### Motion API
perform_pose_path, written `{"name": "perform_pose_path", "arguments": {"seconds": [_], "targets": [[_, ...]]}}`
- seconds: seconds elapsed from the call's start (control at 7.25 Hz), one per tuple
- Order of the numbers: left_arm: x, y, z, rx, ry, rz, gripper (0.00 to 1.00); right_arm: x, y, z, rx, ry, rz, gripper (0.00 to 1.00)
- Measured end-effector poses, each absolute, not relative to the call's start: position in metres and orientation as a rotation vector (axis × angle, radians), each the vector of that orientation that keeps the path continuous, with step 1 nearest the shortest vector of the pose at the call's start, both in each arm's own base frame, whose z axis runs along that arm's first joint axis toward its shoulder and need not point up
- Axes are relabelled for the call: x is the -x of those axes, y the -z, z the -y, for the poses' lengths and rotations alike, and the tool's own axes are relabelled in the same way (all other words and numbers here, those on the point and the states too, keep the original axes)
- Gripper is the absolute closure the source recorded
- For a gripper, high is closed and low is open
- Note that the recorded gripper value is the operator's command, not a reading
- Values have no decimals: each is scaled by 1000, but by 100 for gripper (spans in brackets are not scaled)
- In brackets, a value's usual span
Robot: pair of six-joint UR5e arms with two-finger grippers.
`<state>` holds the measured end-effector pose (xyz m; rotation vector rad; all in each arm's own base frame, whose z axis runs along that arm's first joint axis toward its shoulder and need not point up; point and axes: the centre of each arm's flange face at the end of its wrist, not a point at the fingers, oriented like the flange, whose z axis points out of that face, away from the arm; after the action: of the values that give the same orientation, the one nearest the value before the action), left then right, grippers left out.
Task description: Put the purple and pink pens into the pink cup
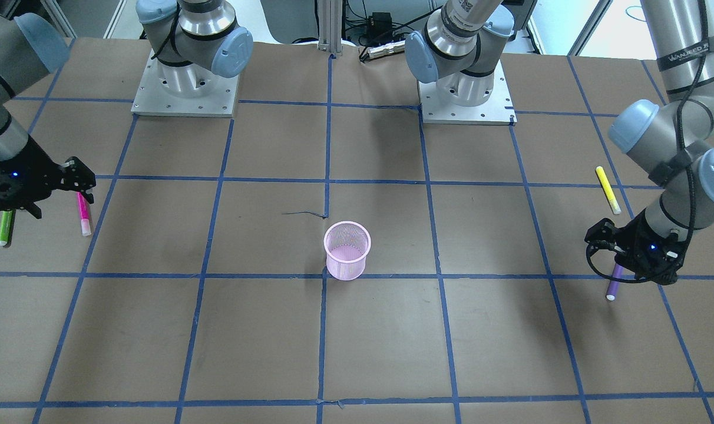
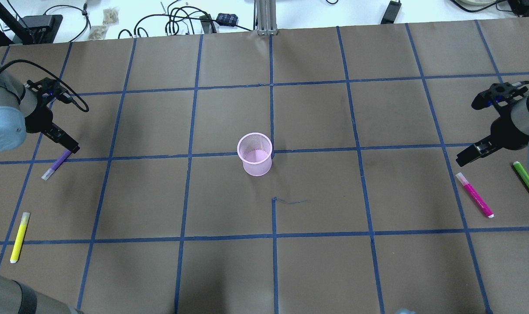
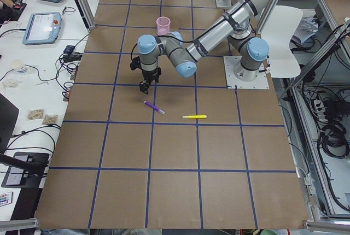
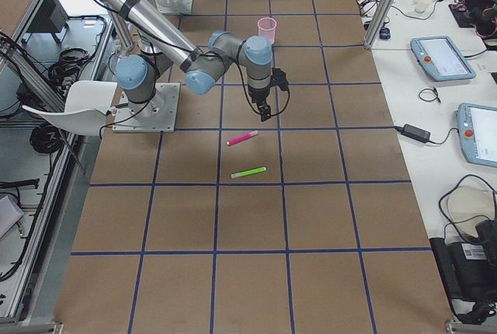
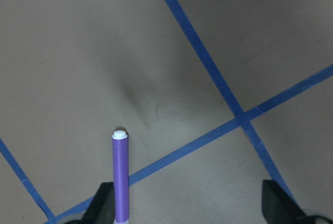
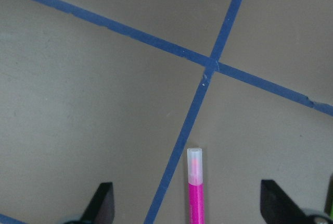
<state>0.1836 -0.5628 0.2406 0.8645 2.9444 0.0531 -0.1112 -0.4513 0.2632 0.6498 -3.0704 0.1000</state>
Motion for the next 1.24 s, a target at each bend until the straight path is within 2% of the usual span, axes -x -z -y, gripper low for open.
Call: {"name": "perform_pose_path", "arguments": {"seconds": [0.41, 0.83, 1.1, 1.24], "targets": [[-212, -202, 576, -861, -40, -2926, 0, 131, -222, 439, -846, -113, 3001, 0], [-216, -185, 581, -891, -46, -2926, 4, 164, -200, 428, -843, -58, 3042, 1], [-217, -181, 581, -890, -52, -2932, 29, 167, -185, 420, -859, -19, 3066, 11], [-217, -180, 582, -887, -52, -2933, 36, 164, -180, 415, -863, -3, 3072, 15]]}}
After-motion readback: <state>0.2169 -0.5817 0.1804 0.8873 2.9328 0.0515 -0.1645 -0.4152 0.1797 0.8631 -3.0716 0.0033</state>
